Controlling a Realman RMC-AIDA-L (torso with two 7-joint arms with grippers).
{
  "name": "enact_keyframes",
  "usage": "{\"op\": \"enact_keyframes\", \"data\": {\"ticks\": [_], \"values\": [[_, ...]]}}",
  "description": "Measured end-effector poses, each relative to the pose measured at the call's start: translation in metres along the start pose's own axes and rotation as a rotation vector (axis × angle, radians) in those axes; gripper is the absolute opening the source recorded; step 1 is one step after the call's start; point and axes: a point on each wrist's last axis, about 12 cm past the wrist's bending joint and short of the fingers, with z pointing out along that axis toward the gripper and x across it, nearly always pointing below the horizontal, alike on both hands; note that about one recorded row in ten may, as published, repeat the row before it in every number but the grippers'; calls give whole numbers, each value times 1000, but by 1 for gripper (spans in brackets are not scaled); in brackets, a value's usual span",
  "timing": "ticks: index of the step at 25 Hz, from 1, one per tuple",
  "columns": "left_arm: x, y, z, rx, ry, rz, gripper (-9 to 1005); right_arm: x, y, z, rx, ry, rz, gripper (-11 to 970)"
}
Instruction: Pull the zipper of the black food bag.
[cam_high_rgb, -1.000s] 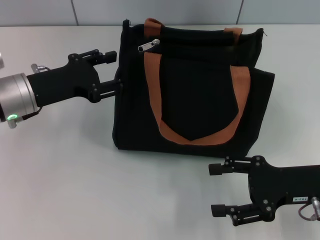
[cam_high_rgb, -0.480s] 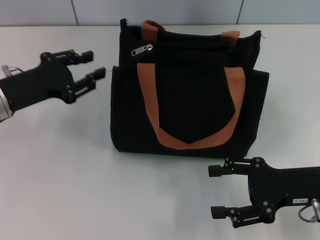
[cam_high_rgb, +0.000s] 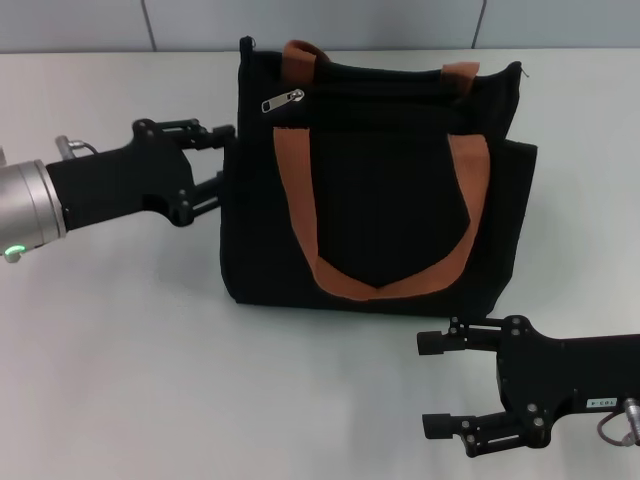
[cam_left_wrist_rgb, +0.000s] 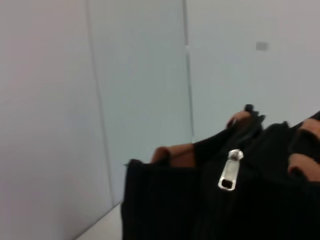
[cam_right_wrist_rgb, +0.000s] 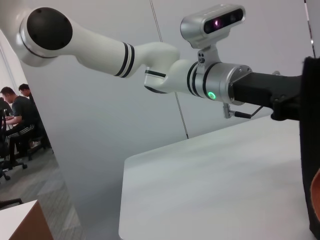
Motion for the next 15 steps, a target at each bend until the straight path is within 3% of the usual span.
{"op": "enact_keyframes", "data": {"ticks": [5, 15], "values": [[-4, 0, -2, 22, -21, 5, 460, 0, 0, 0, -1, 0, 3, 835], [-3, 6, 18, -23, 26, 12, 454, -1, -1, 1, -4, 0, 1, 834]]}}
